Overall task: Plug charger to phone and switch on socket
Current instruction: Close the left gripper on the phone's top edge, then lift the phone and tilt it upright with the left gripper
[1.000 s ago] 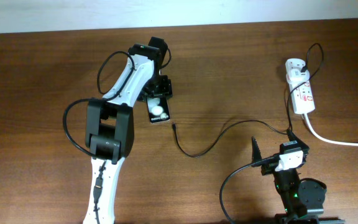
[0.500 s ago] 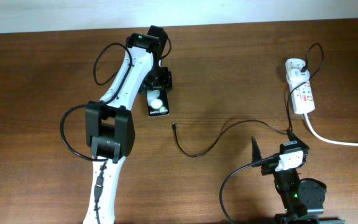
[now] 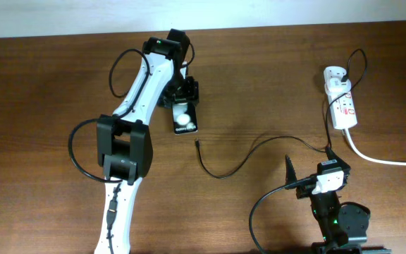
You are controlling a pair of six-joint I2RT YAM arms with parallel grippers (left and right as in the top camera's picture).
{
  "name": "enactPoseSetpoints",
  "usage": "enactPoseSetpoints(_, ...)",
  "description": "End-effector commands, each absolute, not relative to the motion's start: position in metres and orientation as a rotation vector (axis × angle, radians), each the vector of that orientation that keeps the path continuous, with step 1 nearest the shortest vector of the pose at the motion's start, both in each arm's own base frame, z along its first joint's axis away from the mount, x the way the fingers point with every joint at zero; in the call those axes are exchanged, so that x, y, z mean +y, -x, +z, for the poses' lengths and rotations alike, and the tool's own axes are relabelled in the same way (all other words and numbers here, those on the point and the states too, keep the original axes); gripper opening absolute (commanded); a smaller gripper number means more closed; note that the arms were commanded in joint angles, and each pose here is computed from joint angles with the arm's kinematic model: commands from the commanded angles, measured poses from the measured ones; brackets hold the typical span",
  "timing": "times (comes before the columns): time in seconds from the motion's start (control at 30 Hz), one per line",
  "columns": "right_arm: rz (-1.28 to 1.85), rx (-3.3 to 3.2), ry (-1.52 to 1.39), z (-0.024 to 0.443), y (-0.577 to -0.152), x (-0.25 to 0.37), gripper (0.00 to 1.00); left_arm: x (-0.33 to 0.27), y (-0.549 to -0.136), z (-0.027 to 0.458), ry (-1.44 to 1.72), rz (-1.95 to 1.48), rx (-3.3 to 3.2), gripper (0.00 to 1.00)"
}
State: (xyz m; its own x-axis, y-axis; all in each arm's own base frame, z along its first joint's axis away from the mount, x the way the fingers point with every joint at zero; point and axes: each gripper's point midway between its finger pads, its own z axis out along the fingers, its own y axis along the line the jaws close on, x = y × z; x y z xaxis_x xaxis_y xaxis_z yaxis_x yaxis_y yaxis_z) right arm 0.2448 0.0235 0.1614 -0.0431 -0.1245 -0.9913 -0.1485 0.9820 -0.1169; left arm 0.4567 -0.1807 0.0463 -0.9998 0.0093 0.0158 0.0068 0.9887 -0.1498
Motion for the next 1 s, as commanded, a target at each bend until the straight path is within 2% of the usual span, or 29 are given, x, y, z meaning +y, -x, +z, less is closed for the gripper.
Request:
enactPoseSetpoints(0.0, 0.031, 1.624, 0.205, 0.159, -0.245, 0.024, 0.99, -0.198, -0.454, 0.057, 0.104, 0.429, -3.078, 0.73)
enactPoseSetpoints(0.33, 0.031, 1.624, 0.205, 0.159, -0.245, 0.024, 0.99, -0.219, -0.449, 0.072, 0.104, 0.752, -2.962, 0.71)
enactPoseSetpoints(0.4, 0.031, 1.624, 0.205, 0.159, -0.245, 0.024, 0.99, -0.223, -0.449, 0.080, 0.081, 0.871, -2.912, 0.66)
enactPoseSetpoints(0.8, 0.031, 1.624, 0.205, 0.159, -0.245, 0.024, 0.99, -0.253, -0.443, 0.128, 0.031, 1.386, -2.614, 0.54)
enactPoseSetpoints(0.97, 0.031, 1.624, 0.205, 0.159, -0.245, 0.024, 0.99, -0.254, -0.436, 0.133, -0.084, 1.372, -2.541, 0.49)
